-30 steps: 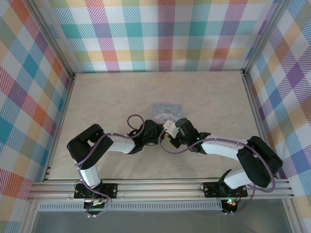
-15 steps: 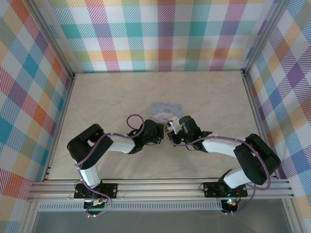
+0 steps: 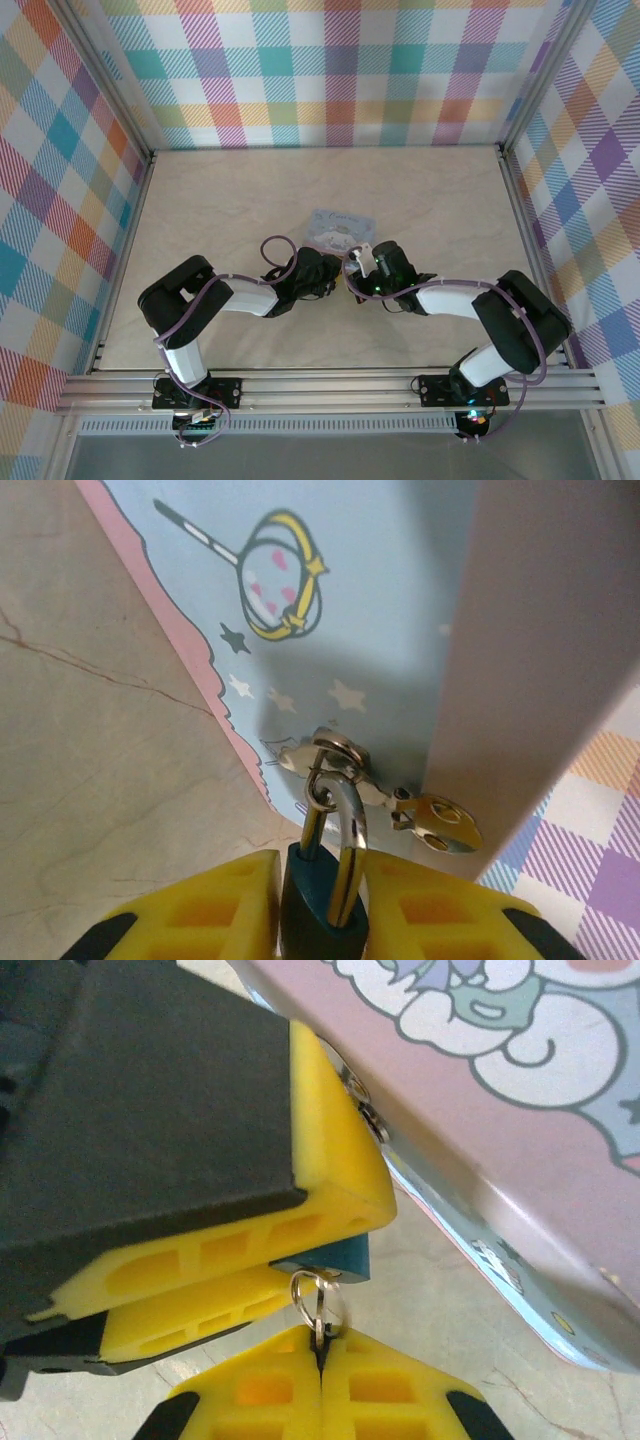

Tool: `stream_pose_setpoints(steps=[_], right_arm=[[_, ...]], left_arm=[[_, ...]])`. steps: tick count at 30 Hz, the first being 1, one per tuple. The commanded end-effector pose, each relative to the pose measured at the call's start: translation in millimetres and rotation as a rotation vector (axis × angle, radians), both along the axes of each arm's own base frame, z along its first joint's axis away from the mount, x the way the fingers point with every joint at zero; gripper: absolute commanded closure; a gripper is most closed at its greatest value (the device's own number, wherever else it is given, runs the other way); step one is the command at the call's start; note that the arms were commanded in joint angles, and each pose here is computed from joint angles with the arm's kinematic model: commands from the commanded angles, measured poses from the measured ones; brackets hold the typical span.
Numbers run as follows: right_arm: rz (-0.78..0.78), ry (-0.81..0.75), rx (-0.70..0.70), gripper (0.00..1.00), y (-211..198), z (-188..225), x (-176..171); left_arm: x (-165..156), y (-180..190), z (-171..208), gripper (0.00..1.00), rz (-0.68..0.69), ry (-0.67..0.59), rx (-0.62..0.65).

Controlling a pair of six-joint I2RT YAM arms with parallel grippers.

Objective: Unlock the padlock with the key

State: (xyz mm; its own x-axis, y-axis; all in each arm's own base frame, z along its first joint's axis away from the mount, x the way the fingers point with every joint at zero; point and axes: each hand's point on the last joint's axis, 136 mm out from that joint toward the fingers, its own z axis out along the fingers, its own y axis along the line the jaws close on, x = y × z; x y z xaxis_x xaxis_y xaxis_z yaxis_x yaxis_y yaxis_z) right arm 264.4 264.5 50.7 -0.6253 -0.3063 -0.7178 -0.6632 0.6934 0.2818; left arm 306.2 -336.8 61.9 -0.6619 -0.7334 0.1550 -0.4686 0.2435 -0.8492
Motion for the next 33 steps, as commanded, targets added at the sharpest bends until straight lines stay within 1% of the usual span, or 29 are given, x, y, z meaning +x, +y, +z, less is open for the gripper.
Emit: stream_pose_setpoints(steps=[1, 6, 12, 14, 16, 21, 27, 31, 33], right_arm=[[0.013, 0.009, 0.03, 1.0, 3, -1, -2], [0.011, 0.019, 0.033, 1.0, 1, -5, -4], [0.007, 0.035, 0.064, 1.0, 2, -2, -3], [0.005, 0.044, 0.069, 1.0, 2, -3, -3], [0.003, 0.049, 0.075, 1.0, 2, -2, -3], [0.001, 0.062, 0.099, 1.0, 1, -1, -2], [-0.012, 0.083, 0.13, 1.0, -3, 1, 2], [-0.015, 0.096, 0.135, 1.0, -5, 0, 5], [-0.016, 0.098, 0.138, 1.0, -6, 0, 6]], left_arm=[[-8, 7, -9, 0.68, -0.011, 0.03, 0.032], [-5, 20, -6, 0.56, -0.012, 0.004, 0.071], [-1, 36, 10, 0.34, -0.021, -0.036, 0.137], [0, 44, 18, 0.3, -0.022, -0.052, 0.17], [1, 54, 27, 0.27, -0.021, -0.07, 0.204], [6, 80, 40, 0.23, -0.015, -0.09, 0.261], [21, 112, 51, 0.2, -0.069, -0.089, 0.336], [32, 127, 51, 0.19, -0.098, -0.085, 0.358], [39, 128, 52, 0.19, -0.114, -0.102, 0.352]])
